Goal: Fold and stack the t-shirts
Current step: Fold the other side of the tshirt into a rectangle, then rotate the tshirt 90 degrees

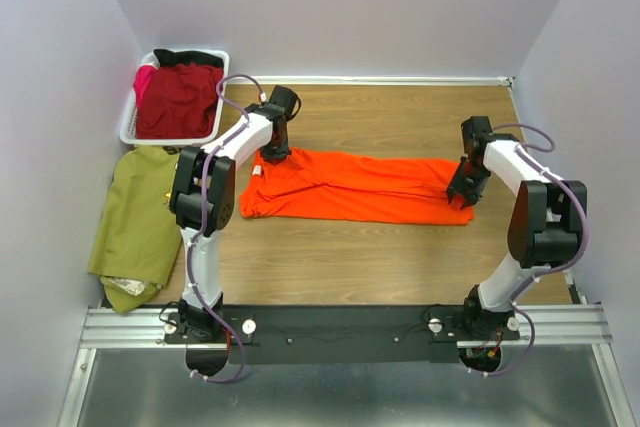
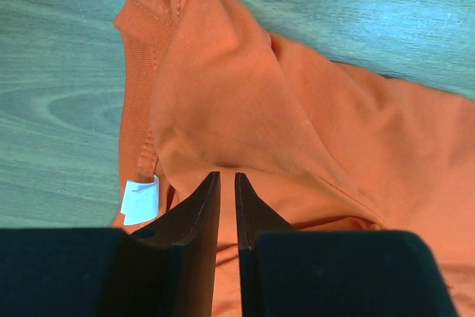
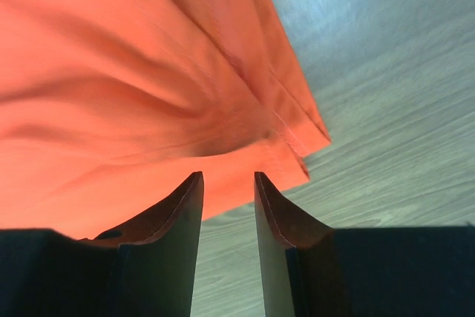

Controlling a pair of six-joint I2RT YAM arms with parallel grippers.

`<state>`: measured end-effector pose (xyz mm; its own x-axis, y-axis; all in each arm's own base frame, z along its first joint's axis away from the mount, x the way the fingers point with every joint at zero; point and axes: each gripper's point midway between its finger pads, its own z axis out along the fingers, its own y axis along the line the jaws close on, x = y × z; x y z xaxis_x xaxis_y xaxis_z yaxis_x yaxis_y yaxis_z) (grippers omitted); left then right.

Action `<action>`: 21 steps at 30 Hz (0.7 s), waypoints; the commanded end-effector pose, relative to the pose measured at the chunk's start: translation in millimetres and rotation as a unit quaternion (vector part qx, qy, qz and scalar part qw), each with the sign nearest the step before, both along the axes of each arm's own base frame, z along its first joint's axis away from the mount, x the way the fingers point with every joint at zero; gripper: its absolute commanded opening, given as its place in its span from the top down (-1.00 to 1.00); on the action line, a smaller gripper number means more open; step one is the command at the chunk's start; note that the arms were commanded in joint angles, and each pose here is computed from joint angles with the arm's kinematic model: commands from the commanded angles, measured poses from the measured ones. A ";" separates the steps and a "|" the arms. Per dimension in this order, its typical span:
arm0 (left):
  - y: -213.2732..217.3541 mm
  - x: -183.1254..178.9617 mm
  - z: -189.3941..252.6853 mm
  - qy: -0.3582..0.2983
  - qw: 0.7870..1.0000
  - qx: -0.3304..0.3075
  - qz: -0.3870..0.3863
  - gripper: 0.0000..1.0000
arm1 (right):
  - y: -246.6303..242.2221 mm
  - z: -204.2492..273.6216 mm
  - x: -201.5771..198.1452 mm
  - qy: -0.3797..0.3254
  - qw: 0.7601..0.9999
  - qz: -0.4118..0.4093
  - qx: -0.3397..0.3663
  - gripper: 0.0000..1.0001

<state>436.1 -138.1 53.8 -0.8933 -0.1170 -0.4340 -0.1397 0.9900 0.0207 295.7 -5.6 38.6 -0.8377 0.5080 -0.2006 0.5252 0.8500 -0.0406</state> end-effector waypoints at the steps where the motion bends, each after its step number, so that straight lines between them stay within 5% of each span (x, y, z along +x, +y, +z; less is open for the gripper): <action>1: -4.0 6.6 13.0 -0.019 1.000 -0.006 -0.013 0.56 | -2.9 48.1 41.6 -0.081 0.997 0.001 -0.013 0.17; 12: -7.1 -8.8 -10.3 0.019 0.999 -0.013 -0.024 0.58 | 3.8 27.1 74.8 -0.067 0.998 0.006 0.006 0.17; 21: 10.2 -54.6 -38.5 0.088 0.996 0.009 -0.018 0.58 | 7.5 -19.3 13.0 0.016 1.000 0.013 0.017 0.17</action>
